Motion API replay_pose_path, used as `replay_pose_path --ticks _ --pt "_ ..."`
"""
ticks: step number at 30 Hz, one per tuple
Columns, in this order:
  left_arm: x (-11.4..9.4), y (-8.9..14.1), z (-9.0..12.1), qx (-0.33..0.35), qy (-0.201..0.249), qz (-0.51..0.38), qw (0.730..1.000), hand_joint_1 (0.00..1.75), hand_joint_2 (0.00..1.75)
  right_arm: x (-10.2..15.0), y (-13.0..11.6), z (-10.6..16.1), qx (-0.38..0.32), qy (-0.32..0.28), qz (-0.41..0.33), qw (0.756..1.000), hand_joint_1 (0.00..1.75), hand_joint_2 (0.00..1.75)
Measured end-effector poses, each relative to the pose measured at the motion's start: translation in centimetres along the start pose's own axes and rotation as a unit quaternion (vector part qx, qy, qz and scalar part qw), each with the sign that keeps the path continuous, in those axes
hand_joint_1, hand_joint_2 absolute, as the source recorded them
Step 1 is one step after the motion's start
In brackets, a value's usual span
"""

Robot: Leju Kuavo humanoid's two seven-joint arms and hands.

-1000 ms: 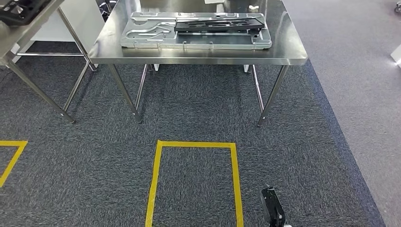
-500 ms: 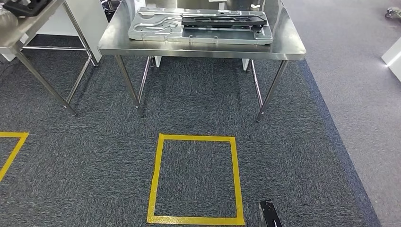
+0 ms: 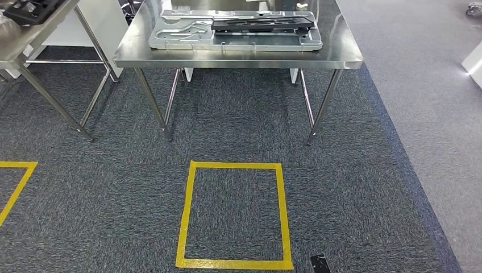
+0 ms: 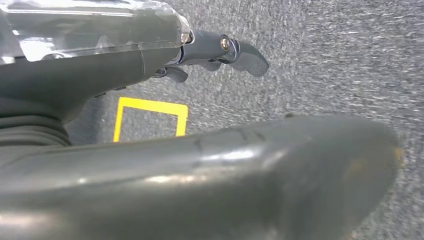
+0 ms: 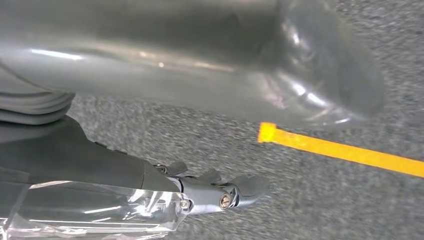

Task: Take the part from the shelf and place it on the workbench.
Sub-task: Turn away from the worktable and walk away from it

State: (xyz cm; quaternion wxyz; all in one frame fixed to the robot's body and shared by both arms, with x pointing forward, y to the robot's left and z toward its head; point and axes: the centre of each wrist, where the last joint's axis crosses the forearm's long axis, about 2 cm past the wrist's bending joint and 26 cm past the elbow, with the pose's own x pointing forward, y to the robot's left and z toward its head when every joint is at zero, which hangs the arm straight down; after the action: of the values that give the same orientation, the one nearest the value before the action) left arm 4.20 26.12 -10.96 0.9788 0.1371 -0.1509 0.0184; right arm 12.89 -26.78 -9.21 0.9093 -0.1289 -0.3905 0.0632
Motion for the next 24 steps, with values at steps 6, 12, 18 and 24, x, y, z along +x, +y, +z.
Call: replay_pose_path --ticks 6,12,18,24 --pt "0.0 0.0 0.0 0.002 0.012 -0.019 1.0 0.0 0.0 -2.0 0.7 1.5 -0.003 0.038 0.013 0.999 0.0 0.0" --pt "-0.1 0.1 0.0 0.006 0.017 -0.026 0.999 0.0 0.0 -3.3 1.8 2.7 0.011 0.069 0.019 0.997 0.0 0.0" --pt "-0.3 0.1 0.0 0.006 0.013 -0.029 0.999 0.0 0.0 -3.7 2.4 3.3 0.024 0.067 0.018 0.997 0.0 0.0" --pt "-0.3 0.0 0.1 -0.001 0.007 -0.035 0.999 0.0 0.0 -3.4 2.7 3.2 0.039 0.045 0.012 0.998 0.0 0.0"
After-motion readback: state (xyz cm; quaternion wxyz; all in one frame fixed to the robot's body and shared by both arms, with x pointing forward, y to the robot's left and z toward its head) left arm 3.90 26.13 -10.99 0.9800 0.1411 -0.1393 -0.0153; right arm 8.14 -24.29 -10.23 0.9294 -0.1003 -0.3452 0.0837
